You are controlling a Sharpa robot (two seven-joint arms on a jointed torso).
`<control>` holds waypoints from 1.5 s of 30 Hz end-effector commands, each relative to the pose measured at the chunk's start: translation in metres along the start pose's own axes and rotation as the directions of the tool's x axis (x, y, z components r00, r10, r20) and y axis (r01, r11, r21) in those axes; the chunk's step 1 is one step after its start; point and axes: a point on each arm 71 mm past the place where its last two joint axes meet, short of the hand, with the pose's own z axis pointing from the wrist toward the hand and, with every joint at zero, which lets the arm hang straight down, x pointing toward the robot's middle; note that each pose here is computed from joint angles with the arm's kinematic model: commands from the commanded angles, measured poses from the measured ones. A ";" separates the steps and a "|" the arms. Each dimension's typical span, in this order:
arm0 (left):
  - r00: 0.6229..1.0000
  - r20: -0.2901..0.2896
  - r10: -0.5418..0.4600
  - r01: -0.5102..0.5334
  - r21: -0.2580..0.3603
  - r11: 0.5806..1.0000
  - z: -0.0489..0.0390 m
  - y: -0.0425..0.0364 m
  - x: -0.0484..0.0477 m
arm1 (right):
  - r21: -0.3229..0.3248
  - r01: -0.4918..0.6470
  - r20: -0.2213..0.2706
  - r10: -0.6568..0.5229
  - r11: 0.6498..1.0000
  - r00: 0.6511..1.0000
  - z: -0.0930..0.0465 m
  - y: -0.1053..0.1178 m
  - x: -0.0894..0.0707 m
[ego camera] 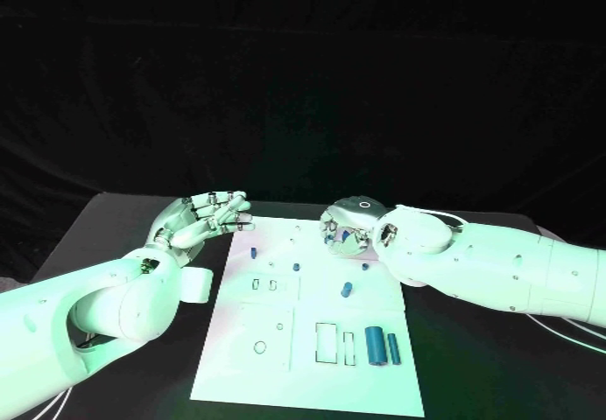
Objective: Assemble the parts on the task board
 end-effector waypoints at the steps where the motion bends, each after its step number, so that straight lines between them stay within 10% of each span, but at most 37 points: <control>1: 1.000 -0.014 -0.001 0.001 0.014 1.000 0.0008 -0.0023 0.0025 | 0.000 0.007 0.081 -0.007 1.000 0.997 0.003 0.002 -0.007; 21: 1.000 -0.024 -0.006 0.006 0.015 1.000 0.0016 -0.0020 0.0067 | -0.003 0.022 0.124 -0.021 1.000 0.992 0.041 0.015 -0.007; 45: 1.000 -0.030 -0.006 0.006 0.020 1.000 0.0026 -0.0052 0.0089 | -0.016 0.023 0.102 -0.021 1.000 0.995 0.054 0.024 -0.001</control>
